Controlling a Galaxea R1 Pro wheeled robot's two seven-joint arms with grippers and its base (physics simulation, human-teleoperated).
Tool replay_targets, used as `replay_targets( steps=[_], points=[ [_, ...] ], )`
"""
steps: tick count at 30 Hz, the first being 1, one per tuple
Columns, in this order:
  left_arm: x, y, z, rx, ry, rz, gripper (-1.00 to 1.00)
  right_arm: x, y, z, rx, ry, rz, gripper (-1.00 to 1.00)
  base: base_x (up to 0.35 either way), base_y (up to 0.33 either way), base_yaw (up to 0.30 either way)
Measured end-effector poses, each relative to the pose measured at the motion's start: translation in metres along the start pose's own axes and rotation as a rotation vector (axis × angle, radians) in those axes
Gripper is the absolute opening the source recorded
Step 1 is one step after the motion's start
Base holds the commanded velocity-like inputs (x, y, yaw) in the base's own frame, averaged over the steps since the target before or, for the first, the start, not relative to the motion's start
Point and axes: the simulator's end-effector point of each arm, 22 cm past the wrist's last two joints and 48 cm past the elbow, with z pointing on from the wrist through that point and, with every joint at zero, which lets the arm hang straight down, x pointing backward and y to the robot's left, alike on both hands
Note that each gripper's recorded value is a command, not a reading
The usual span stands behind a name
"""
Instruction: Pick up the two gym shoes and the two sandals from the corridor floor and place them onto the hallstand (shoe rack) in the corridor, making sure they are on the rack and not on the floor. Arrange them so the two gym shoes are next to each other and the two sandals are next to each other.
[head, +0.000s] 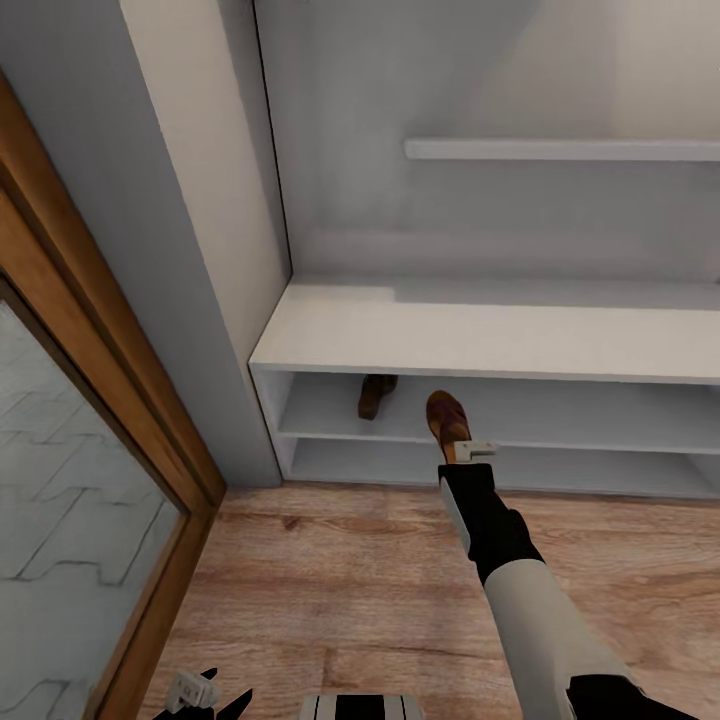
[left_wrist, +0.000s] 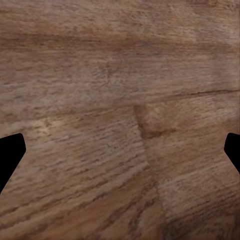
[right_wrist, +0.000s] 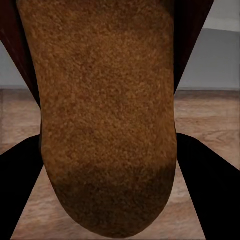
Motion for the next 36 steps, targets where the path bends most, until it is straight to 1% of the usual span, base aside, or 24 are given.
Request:
replay_targets(
  steps=[8, 13, 20, 36],
  points=[
    [-0.0012, -0.0007, -0.0001, 0.003, -0.003, 0.002, 1.0, 0.0011, -0.0001, 0.0001, 0.0, 0.003, 0.0, -1.0, 0.241, 0.077, 0.0],
    [-0.0009, -0.0012, 0.0002, 0.005, -0.002, 0.002, 1.0, 0.0013, 0.0, 0.0003, 0.0, 0.004, 0.0, -1.0, 0.057, 0.014, 0.0],
    [-0.0012, -0.0009, 0.0, 0.004, -0.003, 0.002, 1.0, 0.001, -0.0002, 0.0, 0.0, 0.003, 0.0, -1.0, 0.238, 0.065, 0.0],
    [-0.0006, -0.0009, 0.0002, 0.004, -0.001, 0.002, 1.0, 0.0013, -0.0001, 0.0004, 0.0, 0.004, 0.0, -1.0, 0.079, 0.051, 0.0]
  ],
)
